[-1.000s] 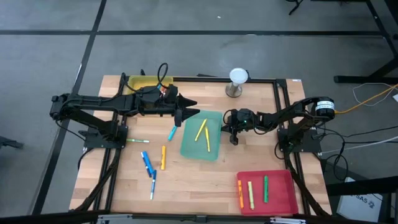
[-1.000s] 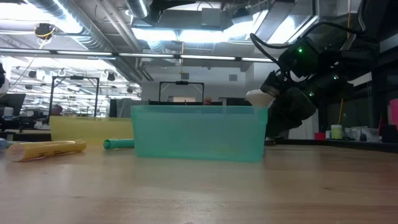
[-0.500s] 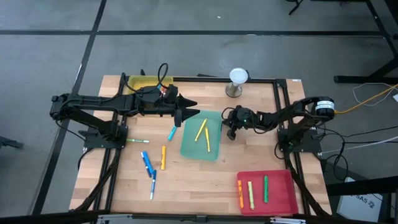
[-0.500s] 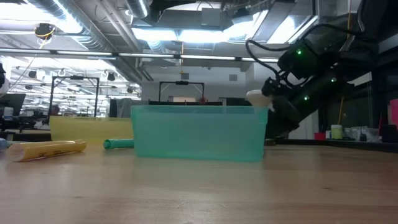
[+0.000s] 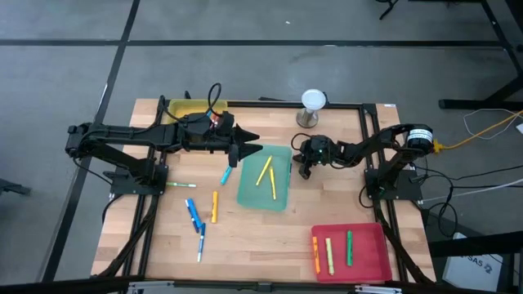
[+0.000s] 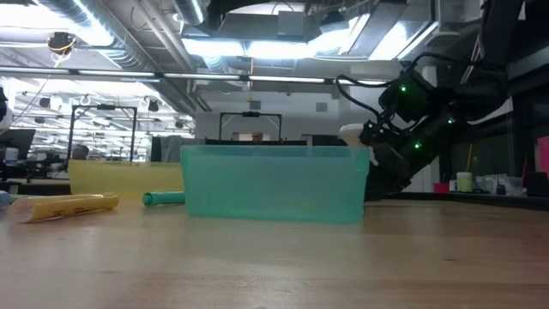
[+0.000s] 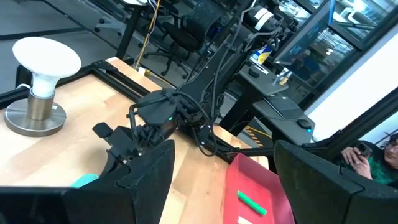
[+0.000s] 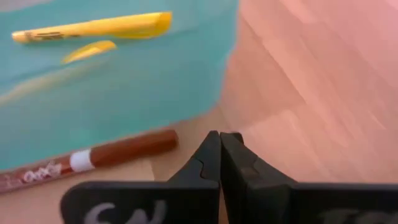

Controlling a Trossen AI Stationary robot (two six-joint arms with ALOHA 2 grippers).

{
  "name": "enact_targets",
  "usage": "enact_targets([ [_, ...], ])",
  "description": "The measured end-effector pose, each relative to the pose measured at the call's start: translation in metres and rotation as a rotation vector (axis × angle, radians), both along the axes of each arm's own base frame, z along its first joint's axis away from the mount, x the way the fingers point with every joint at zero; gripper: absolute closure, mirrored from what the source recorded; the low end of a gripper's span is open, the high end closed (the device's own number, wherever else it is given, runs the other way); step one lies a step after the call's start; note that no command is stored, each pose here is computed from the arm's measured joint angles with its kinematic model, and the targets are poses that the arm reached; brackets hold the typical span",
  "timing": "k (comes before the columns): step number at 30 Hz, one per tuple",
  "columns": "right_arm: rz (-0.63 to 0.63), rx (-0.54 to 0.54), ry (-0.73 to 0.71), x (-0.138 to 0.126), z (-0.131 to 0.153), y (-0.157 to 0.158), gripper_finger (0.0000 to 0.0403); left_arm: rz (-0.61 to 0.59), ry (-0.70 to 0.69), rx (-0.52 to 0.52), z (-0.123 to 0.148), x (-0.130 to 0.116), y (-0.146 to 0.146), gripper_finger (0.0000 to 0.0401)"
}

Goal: Pick & Place Markers
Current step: Put the brown marker pen into the yellow bin

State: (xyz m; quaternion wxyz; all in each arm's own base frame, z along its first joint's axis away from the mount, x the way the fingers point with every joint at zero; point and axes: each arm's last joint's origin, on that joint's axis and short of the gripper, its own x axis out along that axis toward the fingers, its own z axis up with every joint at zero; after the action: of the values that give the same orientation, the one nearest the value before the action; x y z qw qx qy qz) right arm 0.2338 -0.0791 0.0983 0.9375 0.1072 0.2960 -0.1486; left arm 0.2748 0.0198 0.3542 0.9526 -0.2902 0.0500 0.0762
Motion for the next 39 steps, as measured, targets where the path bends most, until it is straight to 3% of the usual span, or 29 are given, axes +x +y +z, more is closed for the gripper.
enact_targets([
  [9, 0.143, 0.075, 0.011, 0.03, 0.0, -0.004, 0.0403, 0.003, -0.003, -0.028, 0.0, 0.0, 0.0, 0.0134],
  [18, 0.173, 0.124, 0.047, 0.03, 0.006, 0.008, 0.0403, -0.029, -0.004, -0.038, 0.0, 0.0, -0.005, 0.0134],
  [35, 0.516, 0.534, -0.034, 0.026, 0.031, 0.04, 0.0403, -0.027, -0.006, -0.042, 0.0, 0.0, -0.005, 0.0134],
  [39, 0.504, 0.51, -0.057, 0.026, 0.042, 0.049, 0.0403, -0.027, -0.008, -0.043, 0.0, 0.0, -0.004, 0.0134],
])
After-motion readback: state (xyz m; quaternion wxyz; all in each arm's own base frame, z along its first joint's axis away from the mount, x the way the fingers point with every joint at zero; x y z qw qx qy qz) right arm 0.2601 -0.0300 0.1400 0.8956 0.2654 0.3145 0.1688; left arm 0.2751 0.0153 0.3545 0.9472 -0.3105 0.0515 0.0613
